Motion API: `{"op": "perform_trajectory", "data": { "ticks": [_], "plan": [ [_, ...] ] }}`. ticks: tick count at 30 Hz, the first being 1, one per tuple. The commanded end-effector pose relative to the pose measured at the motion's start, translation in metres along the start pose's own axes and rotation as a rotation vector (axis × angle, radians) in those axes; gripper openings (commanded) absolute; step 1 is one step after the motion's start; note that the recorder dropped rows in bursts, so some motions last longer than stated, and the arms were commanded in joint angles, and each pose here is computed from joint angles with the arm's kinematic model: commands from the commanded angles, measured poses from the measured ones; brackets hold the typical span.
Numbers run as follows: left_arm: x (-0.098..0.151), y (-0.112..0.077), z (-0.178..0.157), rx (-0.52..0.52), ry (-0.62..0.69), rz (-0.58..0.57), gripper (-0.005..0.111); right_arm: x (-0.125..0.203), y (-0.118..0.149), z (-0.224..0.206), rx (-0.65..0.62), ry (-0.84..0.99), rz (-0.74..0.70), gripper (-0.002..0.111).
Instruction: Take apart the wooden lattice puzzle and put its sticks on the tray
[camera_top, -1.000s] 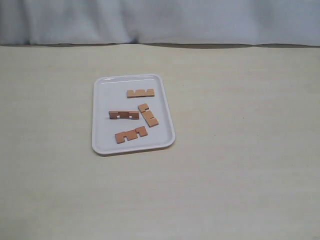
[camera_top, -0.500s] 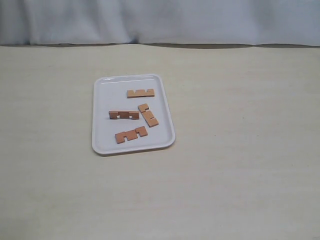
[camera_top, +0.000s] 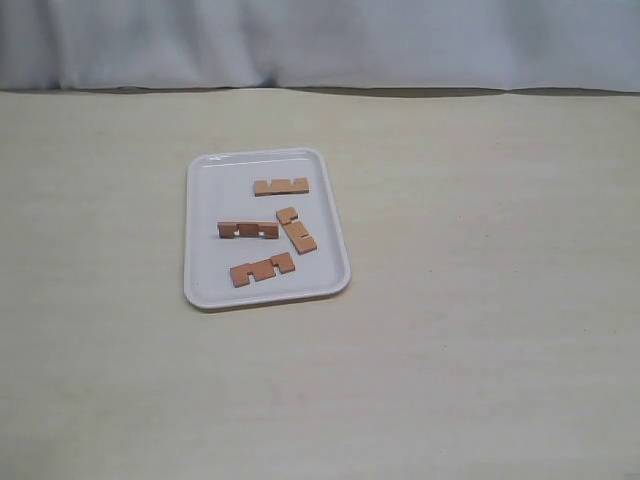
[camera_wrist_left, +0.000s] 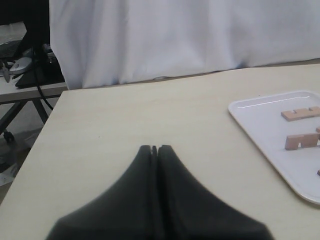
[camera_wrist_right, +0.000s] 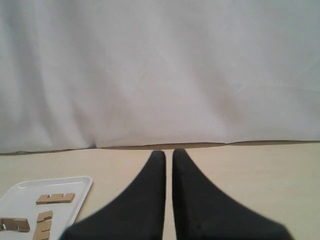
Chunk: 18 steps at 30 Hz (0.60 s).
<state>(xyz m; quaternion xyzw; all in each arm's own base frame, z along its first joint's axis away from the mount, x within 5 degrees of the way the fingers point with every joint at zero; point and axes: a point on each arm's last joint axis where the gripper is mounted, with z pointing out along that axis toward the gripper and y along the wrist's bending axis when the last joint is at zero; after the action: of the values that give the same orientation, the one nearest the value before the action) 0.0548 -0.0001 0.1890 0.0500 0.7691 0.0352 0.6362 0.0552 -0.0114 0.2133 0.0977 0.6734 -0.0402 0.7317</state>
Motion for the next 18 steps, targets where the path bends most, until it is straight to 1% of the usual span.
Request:
{"op": "perform_trajectory", "data": {
  "ticks": [1,6,9,12,14,17,18],
  "plan": [
    [0.001,0.000,0.000,0.002,-0.003,0.000,0.000,0.000,0.000,0.000,-0.004,-0.013,-0.031,0.004],
    [0.001,0.000,0.000,0.002,-0.003,0.000,0.000,0.006,0.000,0.000,0.002,0.057,-0.058,0.004],
    [0.001,0.000,0.000,0.002,-0.003,0.000,0.000,0.012,0.000,-0.001,0.000,0.123,0.010,0.004],
    [0.001,0.000,0.000,0.002,-0.003,0.000,0.000,0.022,0.000,-0.003,0.003,0.225,0.014,0.004],
    [0.000,0.000,0.000,0.001,-0.011,0.002,0.000,0.023,0.000,-0.003,0.005,0.244,0.025,0.004],
    [0.000,0.000,0.000,0.001,-0.009,0.002,0.000,0.031,0.000,-0.005,0.009,0.332,0.019,0.004],
    [0.000,0.000,0.000,0.001,-0.009,0.002,0.000,0.031,-0.001,-0.005,0.009,0.330,0.018,0.004]
  ]
}}
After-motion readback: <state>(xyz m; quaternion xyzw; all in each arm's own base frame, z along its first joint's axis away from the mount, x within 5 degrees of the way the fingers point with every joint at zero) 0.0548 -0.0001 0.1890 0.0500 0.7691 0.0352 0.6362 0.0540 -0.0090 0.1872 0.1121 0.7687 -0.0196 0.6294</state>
